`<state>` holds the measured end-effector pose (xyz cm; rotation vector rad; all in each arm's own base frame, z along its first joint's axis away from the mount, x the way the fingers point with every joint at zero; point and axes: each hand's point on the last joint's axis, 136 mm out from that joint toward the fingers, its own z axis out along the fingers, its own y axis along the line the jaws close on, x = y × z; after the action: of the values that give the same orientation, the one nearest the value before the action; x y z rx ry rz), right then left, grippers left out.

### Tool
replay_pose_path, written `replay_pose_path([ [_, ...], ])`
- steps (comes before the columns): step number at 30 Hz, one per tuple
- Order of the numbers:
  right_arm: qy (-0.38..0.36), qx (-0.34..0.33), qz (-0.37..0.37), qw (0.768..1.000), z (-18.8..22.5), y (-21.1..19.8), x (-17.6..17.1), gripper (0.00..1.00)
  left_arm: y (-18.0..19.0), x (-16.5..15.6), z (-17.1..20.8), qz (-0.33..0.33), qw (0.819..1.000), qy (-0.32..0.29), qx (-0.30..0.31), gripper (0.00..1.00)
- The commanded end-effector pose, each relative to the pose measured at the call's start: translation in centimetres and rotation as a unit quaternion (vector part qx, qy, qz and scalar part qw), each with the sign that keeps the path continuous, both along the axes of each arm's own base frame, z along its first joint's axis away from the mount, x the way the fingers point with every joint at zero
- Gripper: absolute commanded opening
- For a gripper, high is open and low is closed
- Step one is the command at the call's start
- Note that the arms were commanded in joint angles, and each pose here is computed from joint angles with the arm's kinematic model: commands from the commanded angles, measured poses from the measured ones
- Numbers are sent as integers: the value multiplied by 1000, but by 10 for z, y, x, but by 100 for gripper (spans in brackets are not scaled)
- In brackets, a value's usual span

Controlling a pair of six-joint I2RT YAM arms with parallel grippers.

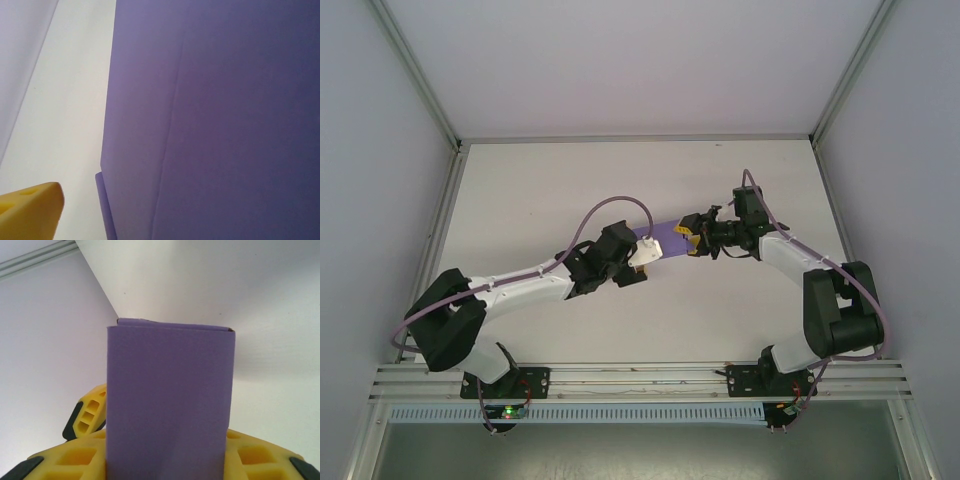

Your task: Assemble paper box

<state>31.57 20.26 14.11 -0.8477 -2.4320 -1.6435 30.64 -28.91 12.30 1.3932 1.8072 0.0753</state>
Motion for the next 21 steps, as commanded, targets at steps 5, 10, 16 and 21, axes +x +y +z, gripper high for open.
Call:
replay_pose_path([
  [5,48,36,27,998,4,7,-11,37,-7,5,12,-4,999,-31,-9,70],
  [10,42,36,27,998,8,7,-12,43,-9,3,13,-11,1000,-25,-7,63],
  [16,7,11,6,1000,10,-1,-7,68,-11,-3,19,-25,999,-16,-15,54],
  [21,-115,-73,-36,990,15,-40,20,99,-5,-14,8,-35,999,27,-4,52],
])
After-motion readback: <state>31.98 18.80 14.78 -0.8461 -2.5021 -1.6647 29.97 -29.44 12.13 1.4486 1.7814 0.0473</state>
